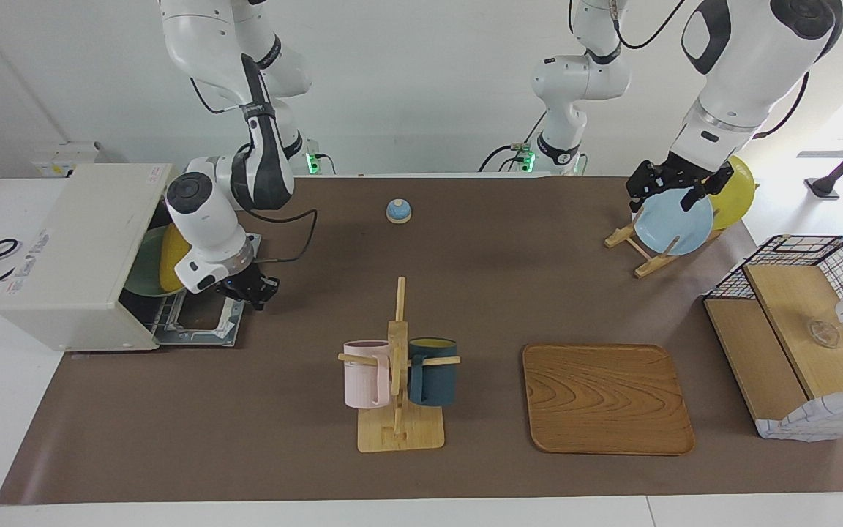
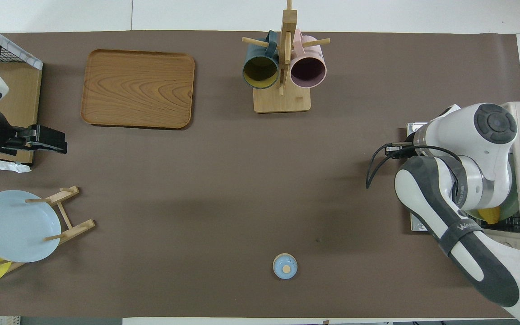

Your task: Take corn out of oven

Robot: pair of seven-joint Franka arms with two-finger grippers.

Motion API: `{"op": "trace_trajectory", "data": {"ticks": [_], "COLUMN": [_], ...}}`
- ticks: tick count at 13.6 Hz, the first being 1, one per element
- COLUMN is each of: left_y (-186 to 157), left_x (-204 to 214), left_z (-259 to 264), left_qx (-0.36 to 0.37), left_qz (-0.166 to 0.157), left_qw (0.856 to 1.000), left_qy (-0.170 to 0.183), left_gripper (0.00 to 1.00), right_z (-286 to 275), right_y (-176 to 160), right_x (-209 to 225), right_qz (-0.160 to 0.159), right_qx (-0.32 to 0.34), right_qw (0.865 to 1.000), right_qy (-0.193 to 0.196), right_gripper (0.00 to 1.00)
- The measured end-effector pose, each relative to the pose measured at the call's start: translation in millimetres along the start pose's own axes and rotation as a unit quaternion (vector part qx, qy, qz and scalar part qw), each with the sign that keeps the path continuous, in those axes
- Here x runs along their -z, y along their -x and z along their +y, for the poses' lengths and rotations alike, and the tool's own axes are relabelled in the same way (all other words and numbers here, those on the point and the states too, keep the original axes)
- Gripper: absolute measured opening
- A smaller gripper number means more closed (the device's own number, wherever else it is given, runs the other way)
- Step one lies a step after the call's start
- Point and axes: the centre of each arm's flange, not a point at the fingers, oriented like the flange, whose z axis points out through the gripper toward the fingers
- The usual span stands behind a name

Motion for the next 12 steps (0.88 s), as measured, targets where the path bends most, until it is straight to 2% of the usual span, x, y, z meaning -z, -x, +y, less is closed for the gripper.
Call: {"op": "trace_trajectory", "data": {"ticks": [3,6,9,12], "left_y": [0.0,0.0,0.1,0.2], "left_x": [0.0,0.0,-0.1,-0.2], "left_z": [0.0,0.1,0.3,0.6], "left_qx": [0.0,0.0,0.0,-0.001], "left_qz": [0.0,0.0,0.0,-0.001], "left_qw": [1.0,1.0,1.0,1.0], "left_qy": [0.0,0.0,0.0,0.0], "left_gripper": [1.0,1.0,1.0,1.0], "right_z": [9.0,51.5,85.3,89.1], "right_y": [-5.7,4.2,18.1,24.6], "right_x": [52.7,65.6,43.8,35.5], "right_qz": [-0.026,-0.049,-0.074,-0.084], "right_qx": [-0.007,-0.038,-0.062,-0.055], "right_qw": [1.0,0.998,0.995,0.994], "right_qy": [0.005,0.012,0.018,0.034], "right_gripper": [0.03,0.33,0.34,0.35]}}
